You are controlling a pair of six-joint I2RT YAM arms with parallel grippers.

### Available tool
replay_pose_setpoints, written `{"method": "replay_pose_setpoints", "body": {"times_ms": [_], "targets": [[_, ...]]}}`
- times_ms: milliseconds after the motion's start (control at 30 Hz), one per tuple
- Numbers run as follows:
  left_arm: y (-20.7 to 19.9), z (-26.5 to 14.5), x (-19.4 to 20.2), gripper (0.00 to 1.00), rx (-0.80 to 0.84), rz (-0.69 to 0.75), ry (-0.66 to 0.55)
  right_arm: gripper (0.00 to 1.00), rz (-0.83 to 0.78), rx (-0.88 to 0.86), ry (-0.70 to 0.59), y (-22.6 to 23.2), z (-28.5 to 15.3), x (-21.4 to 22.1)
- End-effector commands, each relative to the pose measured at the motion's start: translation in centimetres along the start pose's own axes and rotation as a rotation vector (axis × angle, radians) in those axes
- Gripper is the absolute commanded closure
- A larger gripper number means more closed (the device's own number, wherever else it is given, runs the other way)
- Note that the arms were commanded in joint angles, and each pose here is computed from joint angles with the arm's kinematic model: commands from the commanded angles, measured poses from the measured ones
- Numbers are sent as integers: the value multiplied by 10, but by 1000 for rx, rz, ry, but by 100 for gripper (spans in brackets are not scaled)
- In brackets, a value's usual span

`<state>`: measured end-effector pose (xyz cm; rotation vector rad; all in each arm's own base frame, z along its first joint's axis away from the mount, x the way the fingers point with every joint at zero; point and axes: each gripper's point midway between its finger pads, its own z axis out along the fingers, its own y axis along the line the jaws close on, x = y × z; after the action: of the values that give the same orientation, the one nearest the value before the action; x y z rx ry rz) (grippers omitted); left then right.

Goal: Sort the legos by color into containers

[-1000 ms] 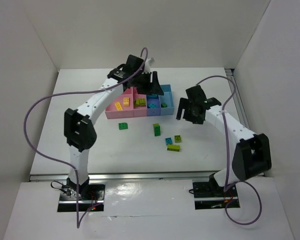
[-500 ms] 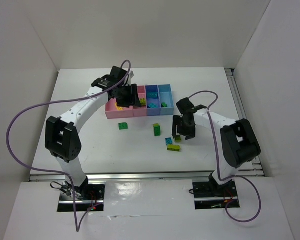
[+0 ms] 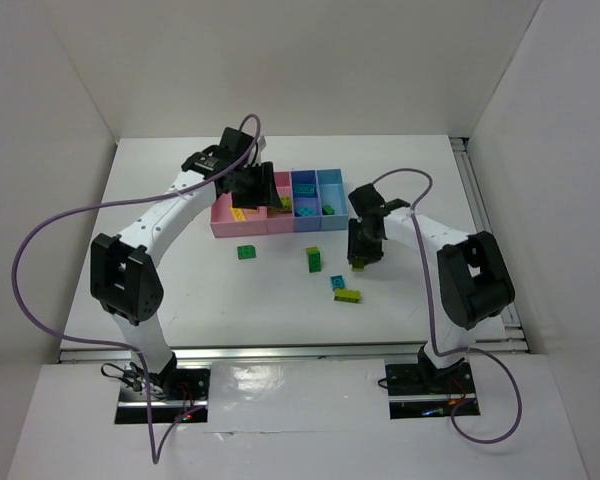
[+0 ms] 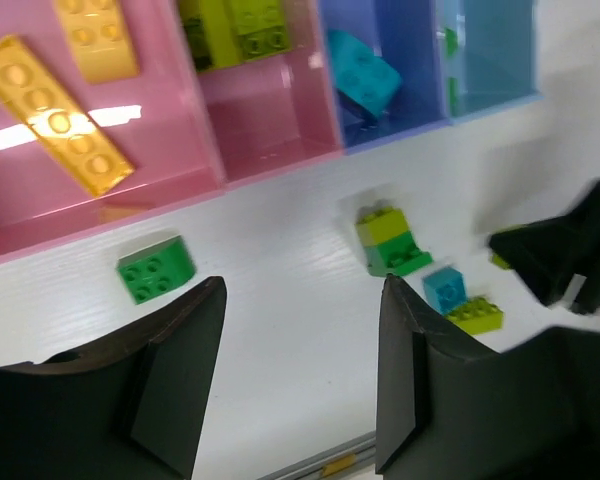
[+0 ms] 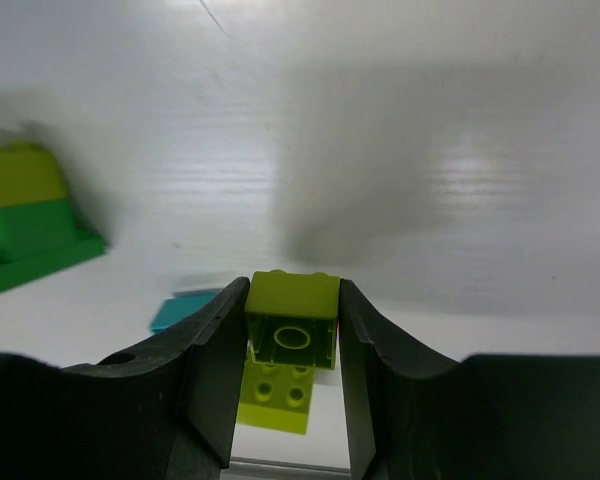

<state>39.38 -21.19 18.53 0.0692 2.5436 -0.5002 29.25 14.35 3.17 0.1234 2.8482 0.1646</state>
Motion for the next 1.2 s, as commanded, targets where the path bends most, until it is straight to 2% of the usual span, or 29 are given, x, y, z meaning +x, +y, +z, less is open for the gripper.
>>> {"method": "replay_pose_setpoints", "body": {"times_ms": [0, 67, 100, 133, 167, 233, 267, 333, 400, 467, 500, 533, 600, 667, 700, 733, 767, 800, 833, 900, 1067, 1133, 1167], "targets": [[34, -1, -3, 35, -172, -101, -28, 74, -31, -49, -182, 26, -45, -62], [62, -7, 12, 35, -281, -188, 13, 74, -51, -94, -203, 42, -52, -75], [75, -7, 25, 35, -316, -227, 29, 74, -51, -137, -263, 57, -65, -99], [88, -11, 29, 34, -339, -286, 29, 74, -82, -156, -277, 72, -68, -104], [97, -17, 38, 34, -346, -299, 24, 74, -94, -157, -268, 82, -60, -110], [104, -22, 45, 34, -342, -317, 16, 74, -148, -210, -337, 117, -77, -135], [110, -26, 49, 34, -349, -315, 17, 74, -169, -204, -321, 126, -62, -139], [115, -30, 59, 34, -351, -317, 31, 74, -200, -235, -388, 151, -75, -164], [118, -33, 65, 34, -350, -326, 38, 74, -223, -222, -384, 162, -56, -174], [117, -37, 80, 33, -338, -321, 67, 74, -246, -248, -434, 180, -63, -193], [116, -38, 84, 33, -331, -322, 75, 74, -258, -252, -412, 189, -48, -191], [120, -36, 92, 33, -329, -327, 101, 74, -255, -269, -442, 196, -55, -203], [120, -36, 99, 30, -324, -318, 116, 72, -266, -284, -434, 208, -41, -204], [117, -35, 104, 27, -303, -314, 136, 68, -276, -311, -454, 222, -43, -209], [116, -35, 105, 22, -293, -303, 141, 59, -276, -312, -456, 223, -40, -211], [115, -33, 107, 15, -277, -288, 149, 54, -279, -314, -441, 226, -30, -210], [110, -33, 108, 11, -246, -278, 162, 52, -286, -324, -448, 233, -33, -210], [112, -30, 110, 9, -250, -270, 176, 49, -285, -329, -456, 234, -36, -213], [113, -27, 112, 9, -254, -272, 187, 37, -286, -324, -448, 234, -31, -211], [107, -20, 116, 9, -246, -240, 205, 29, -301, -339, -470, 239, -41, -210], [99, -1, 110, 12, -239, -228, 195, 28, -273, -296, -549, 223, -72, -216], [96, 12, 108, 16, -230, -234, 205, 32, -258, -260, -540, 209, -69, -206], [95, 16, 104, 16, -230, -243, 201, 34, -228, -245, -588, 200, -92, -209]]}}
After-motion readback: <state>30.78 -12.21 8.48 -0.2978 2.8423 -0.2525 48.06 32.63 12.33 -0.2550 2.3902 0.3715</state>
